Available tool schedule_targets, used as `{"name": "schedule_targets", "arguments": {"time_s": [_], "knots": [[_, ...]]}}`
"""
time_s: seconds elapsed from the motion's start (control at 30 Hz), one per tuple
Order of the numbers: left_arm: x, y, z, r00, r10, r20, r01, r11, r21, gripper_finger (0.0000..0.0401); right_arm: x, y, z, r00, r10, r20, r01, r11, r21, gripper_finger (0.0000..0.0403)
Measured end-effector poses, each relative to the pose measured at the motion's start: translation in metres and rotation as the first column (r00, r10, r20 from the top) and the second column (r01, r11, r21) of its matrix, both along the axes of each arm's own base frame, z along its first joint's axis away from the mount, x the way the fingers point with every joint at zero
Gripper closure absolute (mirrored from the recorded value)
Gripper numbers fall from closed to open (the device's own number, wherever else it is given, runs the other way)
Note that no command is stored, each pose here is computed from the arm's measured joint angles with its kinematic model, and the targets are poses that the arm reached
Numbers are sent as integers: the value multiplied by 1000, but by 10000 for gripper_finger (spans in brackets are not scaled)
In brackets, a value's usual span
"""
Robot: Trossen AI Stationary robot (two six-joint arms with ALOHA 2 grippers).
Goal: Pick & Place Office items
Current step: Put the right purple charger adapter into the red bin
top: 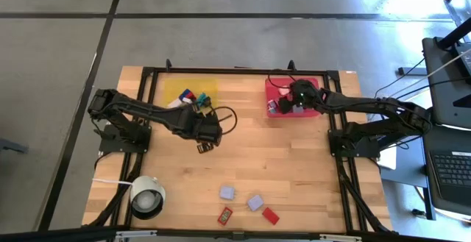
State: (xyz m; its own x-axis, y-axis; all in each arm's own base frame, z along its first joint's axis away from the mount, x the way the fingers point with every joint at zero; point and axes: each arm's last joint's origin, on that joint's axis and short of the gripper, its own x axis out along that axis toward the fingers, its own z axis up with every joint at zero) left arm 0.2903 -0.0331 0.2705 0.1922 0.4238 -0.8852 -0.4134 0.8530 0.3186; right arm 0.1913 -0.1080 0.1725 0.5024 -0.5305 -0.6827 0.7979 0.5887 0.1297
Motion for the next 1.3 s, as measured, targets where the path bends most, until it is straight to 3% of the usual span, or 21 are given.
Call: {"name": "schedule_targets", "arguments": {"time_s": [0.13,0.27,0.5,0.6,0.77,0.87,1.0,1.13,1.3], "knots": [[3,-17,0,997,-60,51,63,997,-46,202,5,12,3,994,106,38,-107,993,39,92],[-1,-26,1,997,-52,54,54,998,-20,182,14,33,3,974,221,46,-223,974,49,92],[-11,-29,0,1000,22,7,-22,999,31,173,29,92,5,886,453,94,-459,887,54,92],[-12,-29,0,999,36,5,-36,999,31,173,30,123,5,813,573,105,-580,813,58,92],[-12,-28,0,999,41,11,-41,998,41,173,23,172,6,593,801,87,-805,593,23,92],[-12,-28,0,998,62,25,-63,997,45,173,18,195,8,460,884,84,-885,465,-42,92],[-12,-28,0,996,77,33,-79,996,40,172,19,219,14,316,942,110,-924,332,-190,92],[-12,-28,0,997,77,32,-78,996,40,173,26,236,15,226,959,170,-920,268,-285,92],[-12,-28,0,997,76,26,-76,997,24,174,34,247,3,173,963,209,-930,229,-286,92]]}}
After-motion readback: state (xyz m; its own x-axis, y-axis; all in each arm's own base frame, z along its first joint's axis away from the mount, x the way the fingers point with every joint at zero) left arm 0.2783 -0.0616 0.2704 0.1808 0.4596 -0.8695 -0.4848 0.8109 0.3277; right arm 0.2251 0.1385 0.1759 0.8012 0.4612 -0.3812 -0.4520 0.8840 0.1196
